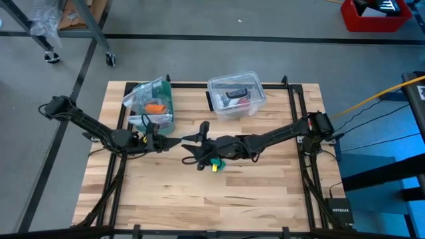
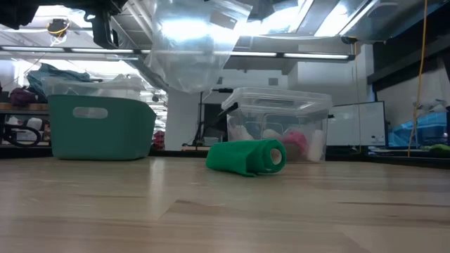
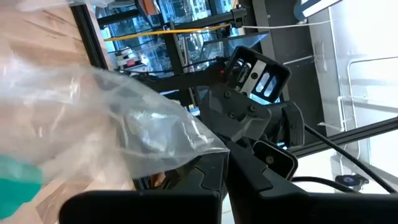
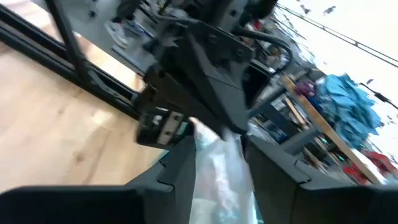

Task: Roll bandage
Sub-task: Open the transparent zip bag

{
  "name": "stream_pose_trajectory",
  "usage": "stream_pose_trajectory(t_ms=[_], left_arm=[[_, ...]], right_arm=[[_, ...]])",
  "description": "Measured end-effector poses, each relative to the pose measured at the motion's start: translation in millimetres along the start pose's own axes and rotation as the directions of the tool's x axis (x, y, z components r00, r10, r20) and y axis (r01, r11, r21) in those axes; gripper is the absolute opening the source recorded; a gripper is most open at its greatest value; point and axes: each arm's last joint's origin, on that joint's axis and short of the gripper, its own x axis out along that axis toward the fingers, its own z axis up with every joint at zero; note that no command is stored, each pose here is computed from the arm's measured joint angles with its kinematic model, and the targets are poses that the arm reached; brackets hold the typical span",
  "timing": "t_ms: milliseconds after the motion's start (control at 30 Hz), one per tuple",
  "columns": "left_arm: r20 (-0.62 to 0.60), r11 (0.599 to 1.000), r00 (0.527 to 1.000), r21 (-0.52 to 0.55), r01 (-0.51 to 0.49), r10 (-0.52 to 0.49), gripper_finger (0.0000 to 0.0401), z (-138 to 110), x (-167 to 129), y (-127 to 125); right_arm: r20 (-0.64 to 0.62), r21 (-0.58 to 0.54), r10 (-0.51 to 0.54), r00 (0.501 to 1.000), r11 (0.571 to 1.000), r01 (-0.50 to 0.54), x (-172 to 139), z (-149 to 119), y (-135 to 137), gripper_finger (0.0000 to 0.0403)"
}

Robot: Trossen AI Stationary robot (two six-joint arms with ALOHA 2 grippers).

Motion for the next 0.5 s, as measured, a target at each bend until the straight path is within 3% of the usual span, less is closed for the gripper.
stream_pose_trajectory(t_ms=[233, 500], left_arm=[[-0.01, 1.0, 1.0, 0.017, 0.002, -0.002, 0.0, -1.5, -0.8, -0.4], [-0.01, 1.0, 1.0, 0.026, 0.002, -0.002, 0.0, -1.5, -0.8, -0.4]], right_arm=[[-0.048, -0.002, -0.06, 0.997, 0.998, 0.06, 0.7, 1.1, -2.0, 0.0138], [-0.101, -0.036, -0.029, 0.994, 0.999, 0.025, -3.4, 0.8, 8.0, 0.0134]])
